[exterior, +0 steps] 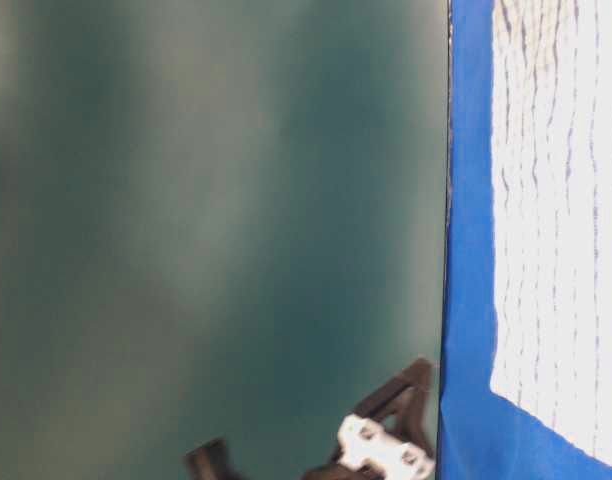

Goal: Fold the blue towel.
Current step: 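Move both grippers to the far corners of the white striped towel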

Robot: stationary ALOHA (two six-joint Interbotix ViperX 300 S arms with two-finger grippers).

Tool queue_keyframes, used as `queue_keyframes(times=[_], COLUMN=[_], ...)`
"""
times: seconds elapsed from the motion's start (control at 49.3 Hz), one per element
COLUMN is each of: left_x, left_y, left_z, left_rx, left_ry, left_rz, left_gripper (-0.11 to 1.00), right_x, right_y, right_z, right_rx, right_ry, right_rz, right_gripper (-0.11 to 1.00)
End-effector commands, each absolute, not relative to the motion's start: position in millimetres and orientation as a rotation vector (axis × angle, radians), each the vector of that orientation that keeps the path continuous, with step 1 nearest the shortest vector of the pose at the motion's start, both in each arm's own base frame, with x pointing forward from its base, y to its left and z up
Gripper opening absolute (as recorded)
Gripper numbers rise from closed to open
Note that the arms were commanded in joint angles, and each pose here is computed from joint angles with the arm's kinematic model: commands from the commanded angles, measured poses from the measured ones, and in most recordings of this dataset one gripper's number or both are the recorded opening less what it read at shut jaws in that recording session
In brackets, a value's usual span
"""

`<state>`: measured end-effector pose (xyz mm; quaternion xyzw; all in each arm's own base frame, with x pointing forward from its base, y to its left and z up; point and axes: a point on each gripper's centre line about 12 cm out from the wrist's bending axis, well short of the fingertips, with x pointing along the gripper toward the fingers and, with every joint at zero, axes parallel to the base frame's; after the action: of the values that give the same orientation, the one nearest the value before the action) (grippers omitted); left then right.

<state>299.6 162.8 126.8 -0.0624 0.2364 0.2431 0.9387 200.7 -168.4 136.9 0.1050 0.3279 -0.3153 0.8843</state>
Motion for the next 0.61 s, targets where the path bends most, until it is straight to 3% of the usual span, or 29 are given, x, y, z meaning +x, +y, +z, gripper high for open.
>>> queue_keyframes(times=[0.0, 0.304, 0.589], left_x=[306.7, 312.8, 309.4], left_y=[173.5, 197.8, 203.1], left_z=[123.5, 82.0, 68.1], left_rx=[-0.127, -0.158, -0.175], left_ry=[0.467, 0.536, 0.578], left_rz=[0.515, 0.56, 0.574], left_gripper=[0.85, 0.84, 0.81], right_x=[205.5, 205.4, 205.5], right_y=[-179.8, -200.1, -210.3], right_z=[137.2, 110.8, 87.8], right_rx=[0.212, 0.238, 0.26], right_ry=[0.659, 0.724, 0.789], right_rz=[-0.675, -0.709, -0.713], right_gripper=[0.6, 0.6, 0.57])
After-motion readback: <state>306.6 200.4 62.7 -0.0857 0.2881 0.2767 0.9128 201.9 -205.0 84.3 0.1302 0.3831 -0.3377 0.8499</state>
